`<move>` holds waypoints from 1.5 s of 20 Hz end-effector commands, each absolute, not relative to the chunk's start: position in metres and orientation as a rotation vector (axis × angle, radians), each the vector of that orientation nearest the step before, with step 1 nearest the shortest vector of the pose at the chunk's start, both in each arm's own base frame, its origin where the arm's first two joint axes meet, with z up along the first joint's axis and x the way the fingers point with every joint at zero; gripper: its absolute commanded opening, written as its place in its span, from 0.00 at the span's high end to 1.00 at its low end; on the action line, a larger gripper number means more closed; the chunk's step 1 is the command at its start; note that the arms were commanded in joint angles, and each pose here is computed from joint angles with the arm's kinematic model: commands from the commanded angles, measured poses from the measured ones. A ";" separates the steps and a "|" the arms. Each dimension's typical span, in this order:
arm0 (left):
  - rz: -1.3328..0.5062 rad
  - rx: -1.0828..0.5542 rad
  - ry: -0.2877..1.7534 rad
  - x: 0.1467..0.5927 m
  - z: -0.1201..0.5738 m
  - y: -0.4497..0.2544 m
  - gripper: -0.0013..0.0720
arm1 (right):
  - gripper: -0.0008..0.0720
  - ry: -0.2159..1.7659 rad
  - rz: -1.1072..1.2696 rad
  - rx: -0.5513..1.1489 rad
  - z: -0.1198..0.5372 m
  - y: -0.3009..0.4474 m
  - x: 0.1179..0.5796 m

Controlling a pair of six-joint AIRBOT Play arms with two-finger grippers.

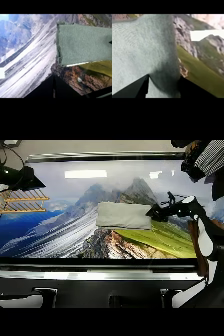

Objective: Fold the clothes and pants, and hang the long-sleeved shirts on hangers.

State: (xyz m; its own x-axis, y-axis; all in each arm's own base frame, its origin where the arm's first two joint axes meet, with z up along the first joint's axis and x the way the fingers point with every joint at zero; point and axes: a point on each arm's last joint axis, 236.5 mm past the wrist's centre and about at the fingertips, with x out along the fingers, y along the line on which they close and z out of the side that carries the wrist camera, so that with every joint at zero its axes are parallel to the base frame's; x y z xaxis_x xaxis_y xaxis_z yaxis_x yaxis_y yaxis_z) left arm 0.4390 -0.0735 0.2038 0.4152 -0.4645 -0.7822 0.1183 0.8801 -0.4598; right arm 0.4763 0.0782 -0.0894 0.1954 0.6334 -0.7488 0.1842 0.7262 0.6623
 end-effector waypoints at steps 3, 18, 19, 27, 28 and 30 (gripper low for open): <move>-0.384 -0.346 1.083 0.439 0.204 -0.073 0.96 | 0.55 1.404 0.371 0.728 -0.094 0.101 0.471; -0.387 -0.340 1.082 0.439 0.204 -0.073 0.96 | 0.93 0.865 0.037 0.856 0.120 -0.052 0.578; -0.387 -0.340 1.082 0.439 0.204 -0.073 0.96 | 0.93 0.835 -0.001 0.883 0.128 -0.074 0.577; -0.384 -0.342 1.082 0.439 0.204 -0.071 0.96 | 0.93 0.661 -0.333 1.125 0.149 -0.226 0.530; -0.384 -0.342 1.082 0.439 0.204 -0.071 0.96 | 0.93 0.654 -0.363 1.154 0.151 -0.237 0.521; -0.384 -0.342 1.082 0.439 0.204 -0.071 0.96 | 0.93 0.651 -0.443 1.177 0.153 -0.260 0.499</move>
